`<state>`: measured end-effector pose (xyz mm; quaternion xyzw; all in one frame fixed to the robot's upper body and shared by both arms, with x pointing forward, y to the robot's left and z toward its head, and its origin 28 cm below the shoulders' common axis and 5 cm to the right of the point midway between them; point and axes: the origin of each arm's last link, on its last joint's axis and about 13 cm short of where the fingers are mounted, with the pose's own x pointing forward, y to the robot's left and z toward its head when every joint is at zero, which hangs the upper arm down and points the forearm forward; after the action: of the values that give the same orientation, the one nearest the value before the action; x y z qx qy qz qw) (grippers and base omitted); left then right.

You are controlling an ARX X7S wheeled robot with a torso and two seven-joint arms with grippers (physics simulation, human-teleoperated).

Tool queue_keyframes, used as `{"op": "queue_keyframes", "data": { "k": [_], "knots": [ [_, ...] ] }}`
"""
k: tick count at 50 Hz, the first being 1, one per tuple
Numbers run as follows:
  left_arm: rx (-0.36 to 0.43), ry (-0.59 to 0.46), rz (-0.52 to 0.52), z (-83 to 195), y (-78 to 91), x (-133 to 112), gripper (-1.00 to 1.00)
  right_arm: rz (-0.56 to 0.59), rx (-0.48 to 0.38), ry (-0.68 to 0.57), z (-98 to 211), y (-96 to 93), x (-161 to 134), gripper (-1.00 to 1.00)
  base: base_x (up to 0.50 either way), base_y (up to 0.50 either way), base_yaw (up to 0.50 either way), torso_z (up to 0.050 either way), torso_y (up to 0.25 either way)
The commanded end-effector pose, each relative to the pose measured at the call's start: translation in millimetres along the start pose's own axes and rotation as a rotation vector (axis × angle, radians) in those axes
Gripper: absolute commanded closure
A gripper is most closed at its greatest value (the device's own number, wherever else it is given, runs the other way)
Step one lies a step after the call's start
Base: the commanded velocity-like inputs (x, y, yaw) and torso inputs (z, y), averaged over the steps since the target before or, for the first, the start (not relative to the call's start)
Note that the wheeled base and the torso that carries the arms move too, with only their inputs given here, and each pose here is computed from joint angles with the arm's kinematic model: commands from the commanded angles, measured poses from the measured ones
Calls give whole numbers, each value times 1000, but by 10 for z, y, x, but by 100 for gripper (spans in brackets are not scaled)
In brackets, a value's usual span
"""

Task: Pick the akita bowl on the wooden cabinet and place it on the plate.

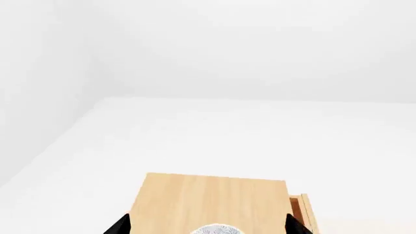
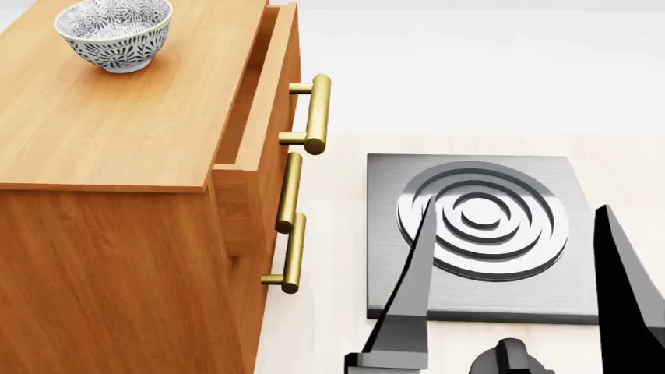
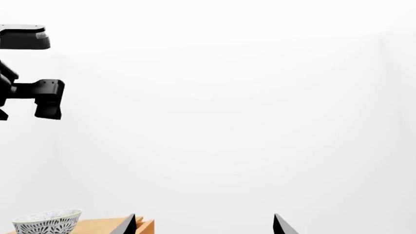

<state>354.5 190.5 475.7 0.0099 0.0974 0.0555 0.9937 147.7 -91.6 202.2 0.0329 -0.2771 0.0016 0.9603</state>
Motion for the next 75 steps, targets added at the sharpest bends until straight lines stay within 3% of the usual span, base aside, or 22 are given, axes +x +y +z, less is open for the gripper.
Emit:
{"op": "queue_keyframes", "data": {
  "k": [1,12,24,28,32,33,75],
  "knots": [
    [-86,51,106,-19,157,15,-100,4,-1,3,-10,9,-2,-100,0,0,0,0,0],
    [-74,79,158,-87,308,74,-100,11,-5,9,-35,23,3,-100,0,0,0,0,0],
    [-67,121,156,-162,350,114,-100,12,-3,12,-43,25,7,-100,0,0,0,0,0],
    [-10,172,154,-221,361,120,-100,15,-3,14,-49,31,7,-100,0,0,0,0,0],
    [-1,171,136,-214,355,111,-100,14,-2,13,-45,30,6,-100,0,0,0,0,0],
    [50,165,133,-211,354,110,-100,14,-2,13,-46,30,7,-100,0,0,0,0,0],
    [79,66,110,-56,278,29,-100,20,-3,19,-57,35,10,-100,0,0,0,0,0]
  ]
}}
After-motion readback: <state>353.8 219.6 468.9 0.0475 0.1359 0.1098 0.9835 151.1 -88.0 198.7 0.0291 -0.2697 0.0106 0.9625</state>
